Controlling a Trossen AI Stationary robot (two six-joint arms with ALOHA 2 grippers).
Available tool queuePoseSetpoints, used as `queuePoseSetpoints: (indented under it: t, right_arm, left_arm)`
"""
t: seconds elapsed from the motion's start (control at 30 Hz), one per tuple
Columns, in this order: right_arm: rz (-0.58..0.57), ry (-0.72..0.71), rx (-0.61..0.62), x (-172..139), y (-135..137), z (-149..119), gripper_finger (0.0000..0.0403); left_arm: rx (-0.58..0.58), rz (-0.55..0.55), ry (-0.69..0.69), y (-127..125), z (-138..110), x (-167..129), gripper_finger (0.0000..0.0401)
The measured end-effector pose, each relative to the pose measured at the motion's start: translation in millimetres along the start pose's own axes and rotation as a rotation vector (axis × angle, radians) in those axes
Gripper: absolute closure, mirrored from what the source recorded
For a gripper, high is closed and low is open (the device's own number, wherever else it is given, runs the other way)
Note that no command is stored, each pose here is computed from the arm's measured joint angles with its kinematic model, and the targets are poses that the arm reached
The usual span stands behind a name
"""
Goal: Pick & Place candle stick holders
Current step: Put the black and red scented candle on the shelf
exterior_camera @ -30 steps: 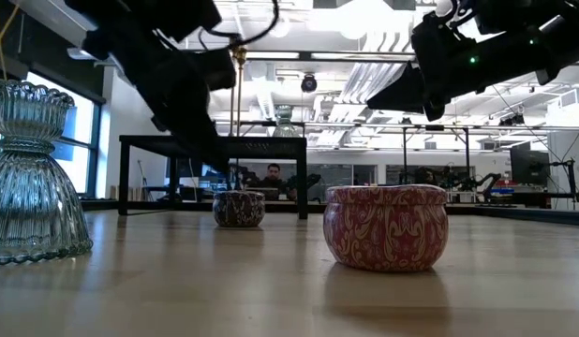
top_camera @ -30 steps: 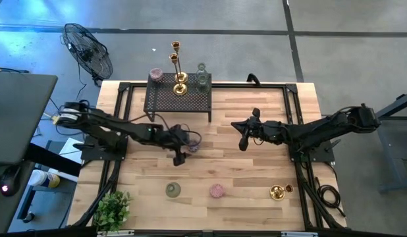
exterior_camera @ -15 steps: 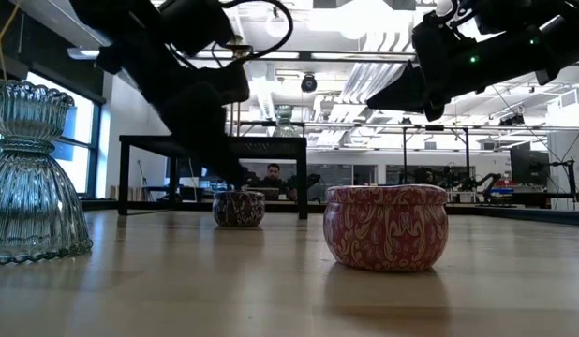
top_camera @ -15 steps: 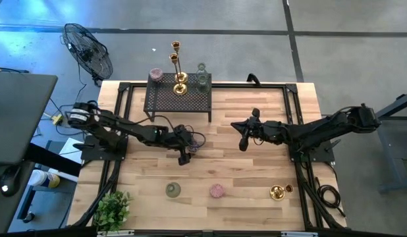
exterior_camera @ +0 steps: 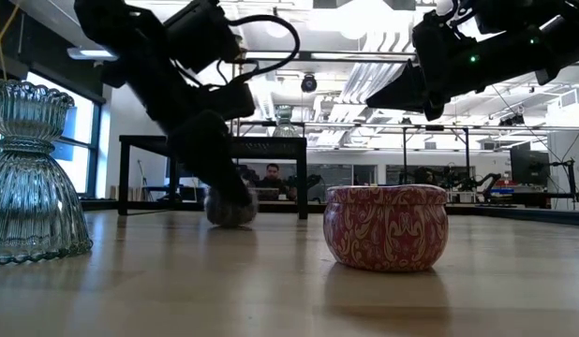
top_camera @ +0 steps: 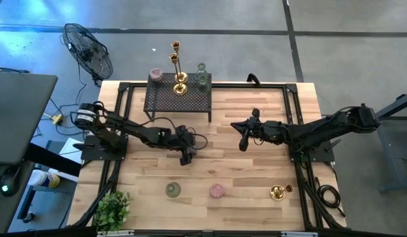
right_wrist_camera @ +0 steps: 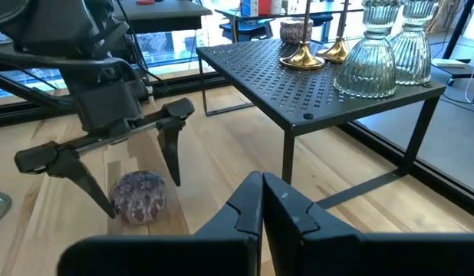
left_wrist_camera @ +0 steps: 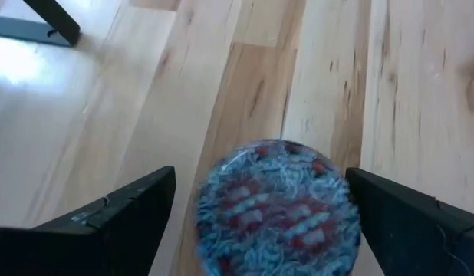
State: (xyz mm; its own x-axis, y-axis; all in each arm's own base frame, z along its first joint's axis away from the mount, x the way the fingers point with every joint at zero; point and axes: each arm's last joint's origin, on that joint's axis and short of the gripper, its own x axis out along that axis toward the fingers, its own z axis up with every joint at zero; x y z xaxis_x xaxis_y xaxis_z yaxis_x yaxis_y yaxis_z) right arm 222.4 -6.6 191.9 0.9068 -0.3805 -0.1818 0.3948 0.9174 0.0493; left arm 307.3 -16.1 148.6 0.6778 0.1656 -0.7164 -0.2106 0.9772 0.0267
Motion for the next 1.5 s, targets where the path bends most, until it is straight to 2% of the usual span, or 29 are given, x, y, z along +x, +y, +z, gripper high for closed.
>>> queuePoseSetpoints:
  t: [0.2,0.5,0.63,0.97,1.2,1.5]
  right_arm:
    - [0.000,0.000,0.000,0.0,0.0,0.0,0.0402]
    - [0.000,0.000,0.000,0.0,0.0,0.0,0.0401]
    - [0.000,0.000,0.000,0.0,0.0,0.0,0.0402]
    - [0.000,0.000,0.001,0.0,0.0,0.0,0.0401]
    - [0.000,0.000,0.001,0.0,0.0,0.0,0.0402]
    - [0.000,0.000,0.001,0.0,0.0,0.0,0.0402]
  left_arm:
    - [0.000,-0.055,0.005,-1.7,0.2,0.2,0.0035]
    - [-0.020,-0.039,0.039,-1.7,-5.6,6.8,0.0075]
    - [-0.021,-0.074,0.043,-2.7,-5.3,6.5,0.0077]
    - [-0.014,-0.073,0.040,-2.7,-5.1,6.5,0.0079]
    - [-0.015,-0.074,0.036,-2.8,-4.6,6.4,0.0115]
    - [-0.019,-0.106,0.014,-2.2,1.7,-5.8,0.0108]
